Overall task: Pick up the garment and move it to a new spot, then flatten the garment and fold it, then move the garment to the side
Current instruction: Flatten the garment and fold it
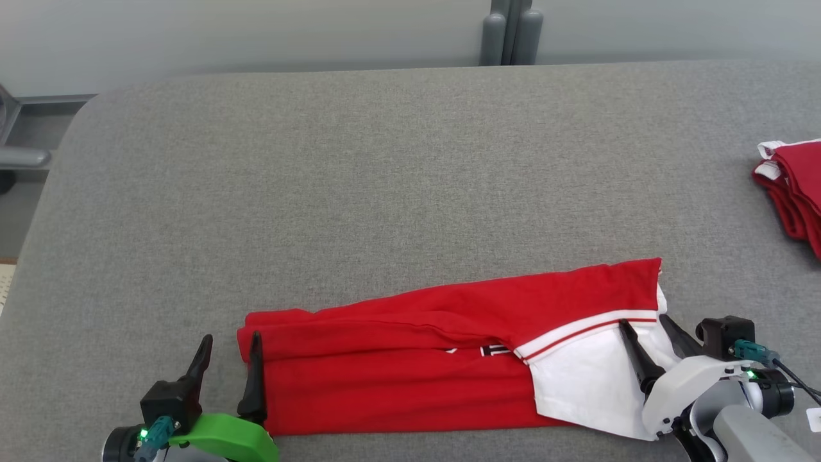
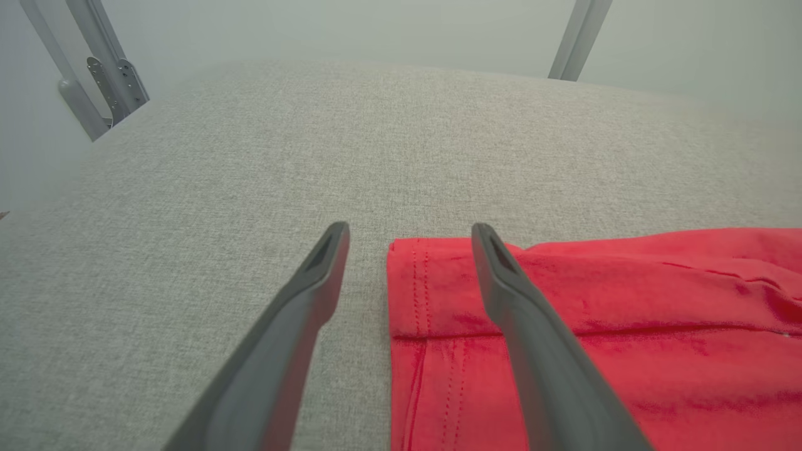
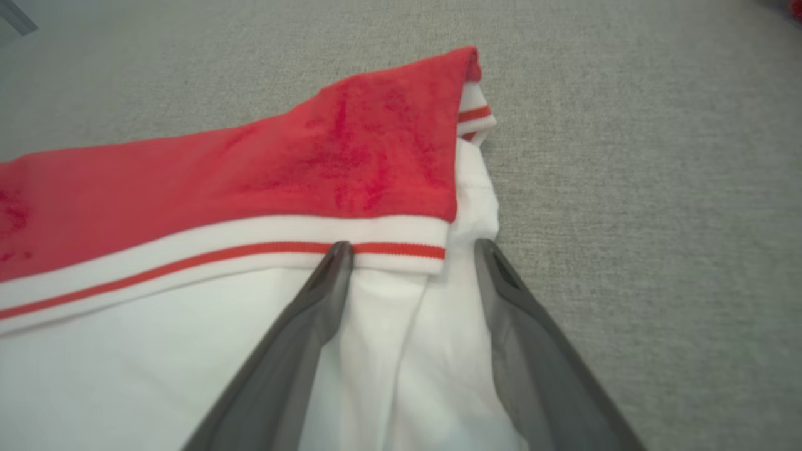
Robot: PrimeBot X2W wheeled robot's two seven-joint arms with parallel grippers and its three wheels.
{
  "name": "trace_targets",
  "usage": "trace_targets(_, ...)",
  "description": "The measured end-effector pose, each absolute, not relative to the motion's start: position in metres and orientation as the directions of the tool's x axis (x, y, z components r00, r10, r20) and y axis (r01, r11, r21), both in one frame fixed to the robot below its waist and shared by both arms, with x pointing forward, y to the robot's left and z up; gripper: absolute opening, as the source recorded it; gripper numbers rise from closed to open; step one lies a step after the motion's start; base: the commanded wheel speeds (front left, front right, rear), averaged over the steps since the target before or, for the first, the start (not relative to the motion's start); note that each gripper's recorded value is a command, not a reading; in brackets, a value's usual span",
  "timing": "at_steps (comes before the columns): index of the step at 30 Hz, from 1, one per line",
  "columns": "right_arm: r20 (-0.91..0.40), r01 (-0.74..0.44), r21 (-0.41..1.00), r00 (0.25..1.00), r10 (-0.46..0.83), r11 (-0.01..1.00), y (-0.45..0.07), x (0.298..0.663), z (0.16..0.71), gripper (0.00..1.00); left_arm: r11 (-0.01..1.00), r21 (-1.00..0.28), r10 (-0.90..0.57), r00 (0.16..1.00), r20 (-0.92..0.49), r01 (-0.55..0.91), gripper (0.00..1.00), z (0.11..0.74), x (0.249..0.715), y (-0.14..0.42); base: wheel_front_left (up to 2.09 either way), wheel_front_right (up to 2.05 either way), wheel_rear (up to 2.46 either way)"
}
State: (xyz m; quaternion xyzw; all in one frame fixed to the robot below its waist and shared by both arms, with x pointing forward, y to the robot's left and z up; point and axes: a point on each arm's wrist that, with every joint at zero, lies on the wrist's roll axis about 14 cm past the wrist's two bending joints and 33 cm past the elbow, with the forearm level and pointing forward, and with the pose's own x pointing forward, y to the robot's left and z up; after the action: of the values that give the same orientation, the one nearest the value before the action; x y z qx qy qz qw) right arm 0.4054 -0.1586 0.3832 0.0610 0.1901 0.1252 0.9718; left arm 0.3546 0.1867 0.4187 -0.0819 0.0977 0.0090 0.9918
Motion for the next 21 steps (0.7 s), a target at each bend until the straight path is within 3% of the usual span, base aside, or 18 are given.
trace_targets(13, -0.423, -0.183, 0.178, 0.873, 0.243, 0.967, -0.154, 0.402, 0.358, 1.00, 0.987, -0.150, 0.017, 0.980, -0.196, -0.047, 1.00, 0.419, 0.355, 0.191, 0.00, 0.00, 0.00)
trace_targets(15, -0.433, -0.192, 0.175, 0.866, 0.251, 0.966, -0.150, 0.401, 0.355, 0.24, 0.988, -0.151, 0.017, 0.981, -0.195, -0.047, 1.00, 0.419, 0.355, 0.191, 0.00, 0.00, 0.00)
trace_targets(16, -0.437, -0.198, 0.173, 0.863, 0.255, 0.965, -0.148, 0.401, 0.354, 0.00, 0.988, -0.150, 0.016, 0.981, -0.194, -0.046, 1.00, 0.419, 0.355, 0.191, 0.00, 0.00, 0.00)
trace_targets(21, -0.440, -0.207, 0.181, 0.857, 0.267, 0.962, -0.141, 0.402, 0.354, 0.00, 0.988, -0.151, 0.017, 0.982, -0.186, -0.045, 1.00, 0.422, 0.356, 0.191, 0.00, 0.00, 0.00)
